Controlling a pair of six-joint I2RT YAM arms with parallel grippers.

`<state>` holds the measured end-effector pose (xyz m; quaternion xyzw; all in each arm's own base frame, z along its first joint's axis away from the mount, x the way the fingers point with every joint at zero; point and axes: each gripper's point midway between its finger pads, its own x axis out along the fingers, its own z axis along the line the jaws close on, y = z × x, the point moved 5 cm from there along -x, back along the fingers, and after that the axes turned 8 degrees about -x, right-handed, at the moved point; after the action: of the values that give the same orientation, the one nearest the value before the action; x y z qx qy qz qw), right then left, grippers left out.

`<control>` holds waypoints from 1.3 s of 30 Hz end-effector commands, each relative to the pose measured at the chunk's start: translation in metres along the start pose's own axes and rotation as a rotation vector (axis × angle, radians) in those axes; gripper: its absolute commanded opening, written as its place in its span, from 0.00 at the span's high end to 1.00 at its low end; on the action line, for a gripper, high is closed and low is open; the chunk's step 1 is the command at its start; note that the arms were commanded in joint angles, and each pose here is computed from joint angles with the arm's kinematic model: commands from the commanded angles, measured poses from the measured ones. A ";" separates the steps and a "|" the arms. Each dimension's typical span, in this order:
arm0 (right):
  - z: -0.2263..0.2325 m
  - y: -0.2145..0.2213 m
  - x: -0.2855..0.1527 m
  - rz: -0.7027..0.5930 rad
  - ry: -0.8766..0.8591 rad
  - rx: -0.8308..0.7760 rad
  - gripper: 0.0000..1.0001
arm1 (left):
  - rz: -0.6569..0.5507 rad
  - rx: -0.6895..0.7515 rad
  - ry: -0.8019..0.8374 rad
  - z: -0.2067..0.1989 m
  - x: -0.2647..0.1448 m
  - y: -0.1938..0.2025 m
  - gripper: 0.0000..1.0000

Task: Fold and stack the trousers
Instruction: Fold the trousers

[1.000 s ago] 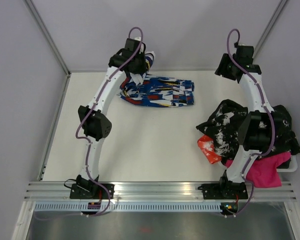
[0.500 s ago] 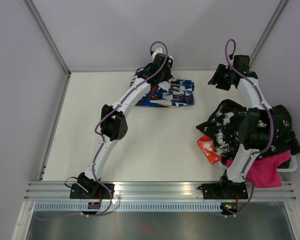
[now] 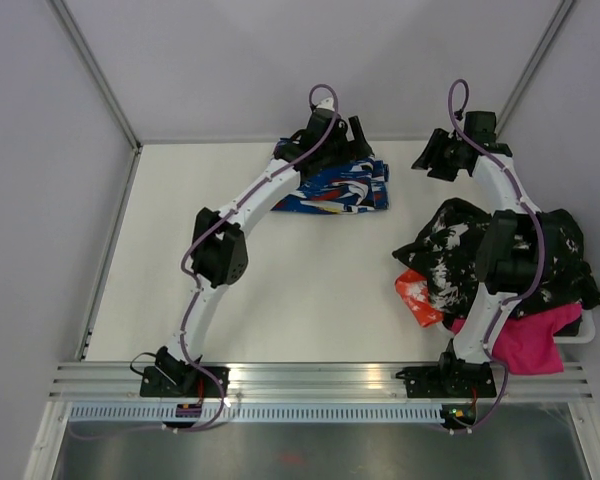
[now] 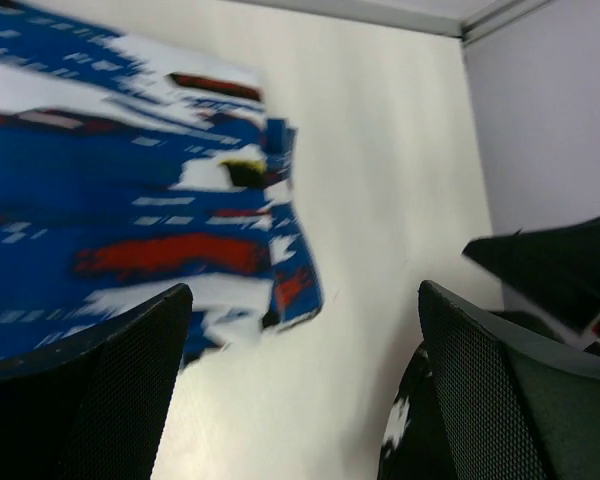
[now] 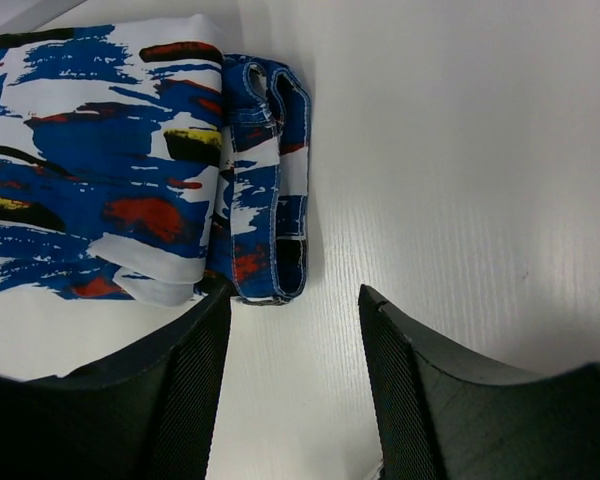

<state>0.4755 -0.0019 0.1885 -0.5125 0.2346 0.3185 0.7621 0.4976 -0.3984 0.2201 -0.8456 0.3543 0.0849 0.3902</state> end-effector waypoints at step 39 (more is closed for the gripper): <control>0.115 0.051 0.125 0.105 -0.104 0.058 0.76 | -0.005 -0.120 -0.221 0.216 -0.163 -0.117 0.07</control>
<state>0.5182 0.1459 0.0922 -0.4599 0.2541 0.3791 0.7617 0.4825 -0.0986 0.2073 -0.8521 0.2861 0.2235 0.3769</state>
